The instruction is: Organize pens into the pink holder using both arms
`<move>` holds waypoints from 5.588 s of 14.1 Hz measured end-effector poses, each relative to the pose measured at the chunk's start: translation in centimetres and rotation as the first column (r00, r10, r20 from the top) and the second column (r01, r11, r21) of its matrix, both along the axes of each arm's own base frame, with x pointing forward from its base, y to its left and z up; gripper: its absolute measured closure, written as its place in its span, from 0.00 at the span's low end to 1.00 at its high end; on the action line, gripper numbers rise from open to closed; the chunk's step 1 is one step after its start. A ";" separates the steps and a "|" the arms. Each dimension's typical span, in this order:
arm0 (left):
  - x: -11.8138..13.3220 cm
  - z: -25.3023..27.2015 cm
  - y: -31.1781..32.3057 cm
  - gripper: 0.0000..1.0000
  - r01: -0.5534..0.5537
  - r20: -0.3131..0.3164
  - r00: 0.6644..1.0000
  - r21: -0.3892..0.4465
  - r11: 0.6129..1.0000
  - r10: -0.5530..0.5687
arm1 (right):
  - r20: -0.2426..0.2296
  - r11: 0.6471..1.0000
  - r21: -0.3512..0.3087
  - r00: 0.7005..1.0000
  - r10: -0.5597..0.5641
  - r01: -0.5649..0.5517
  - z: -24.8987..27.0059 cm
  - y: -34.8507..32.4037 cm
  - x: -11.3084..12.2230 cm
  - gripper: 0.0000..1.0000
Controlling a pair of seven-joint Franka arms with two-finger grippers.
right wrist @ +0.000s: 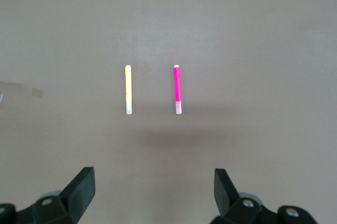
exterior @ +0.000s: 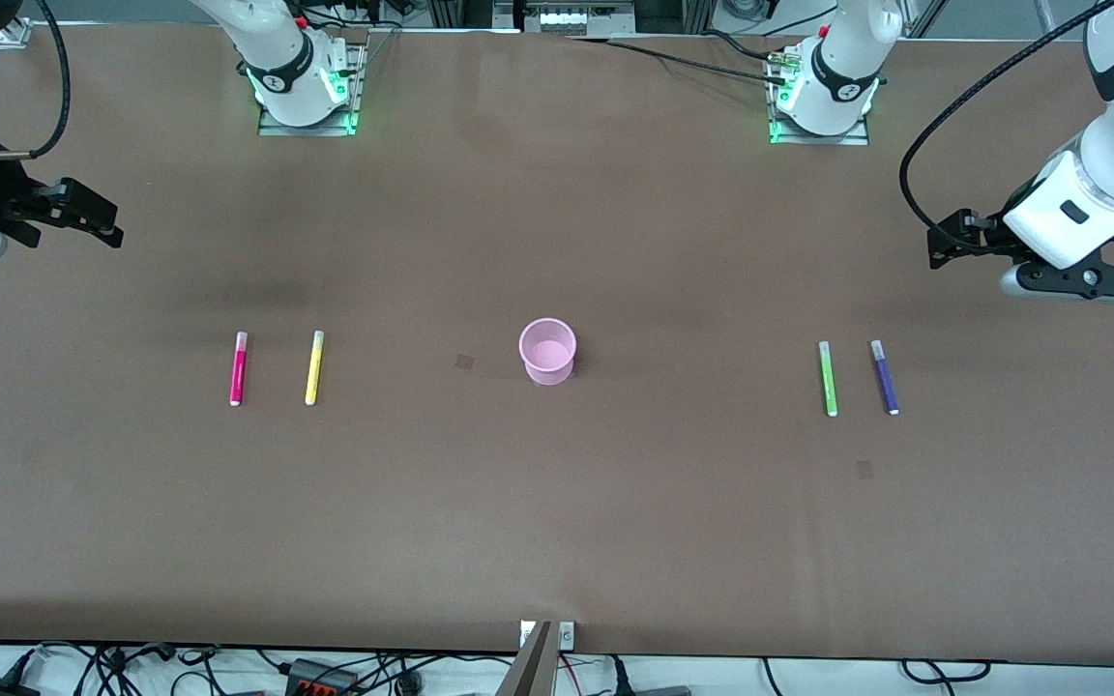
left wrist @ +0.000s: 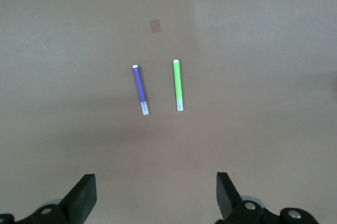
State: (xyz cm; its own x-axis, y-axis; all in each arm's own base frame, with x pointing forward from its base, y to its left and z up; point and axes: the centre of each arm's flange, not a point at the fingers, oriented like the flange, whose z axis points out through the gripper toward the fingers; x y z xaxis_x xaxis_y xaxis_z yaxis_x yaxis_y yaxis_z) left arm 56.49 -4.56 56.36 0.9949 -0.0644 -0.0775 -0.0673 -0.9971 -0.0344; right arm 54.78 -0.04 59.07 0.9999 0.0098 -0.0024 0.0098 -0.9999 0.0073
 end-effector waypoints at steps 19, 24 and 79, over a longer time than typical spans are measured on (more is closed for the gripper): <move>5.7 -18.3 6.1 0.00 -0.091 -0.225 0.970 -0.005 0.996 0.088 | -0.096 1.000 -0.006 0.995 0.000 0.000 -5.5 0.2 2.1 0.00; 9.7 -31.8 9.9 0.00 -0.142 -0.100 0.986 -0.042 0.989 0.137 | -0.220 1.000 -0.015 0.975 0.011 -0.015 -14.3 1.1 4.9 0.00; 9.7 -12.8 -20.5 0.82 0.687 0.421 0.720 -0.547 0.479 -0.552 | -0.218 0.989 -0.011 0.966 0.142 -0.148 -40.3 -2.0 11.2 0.83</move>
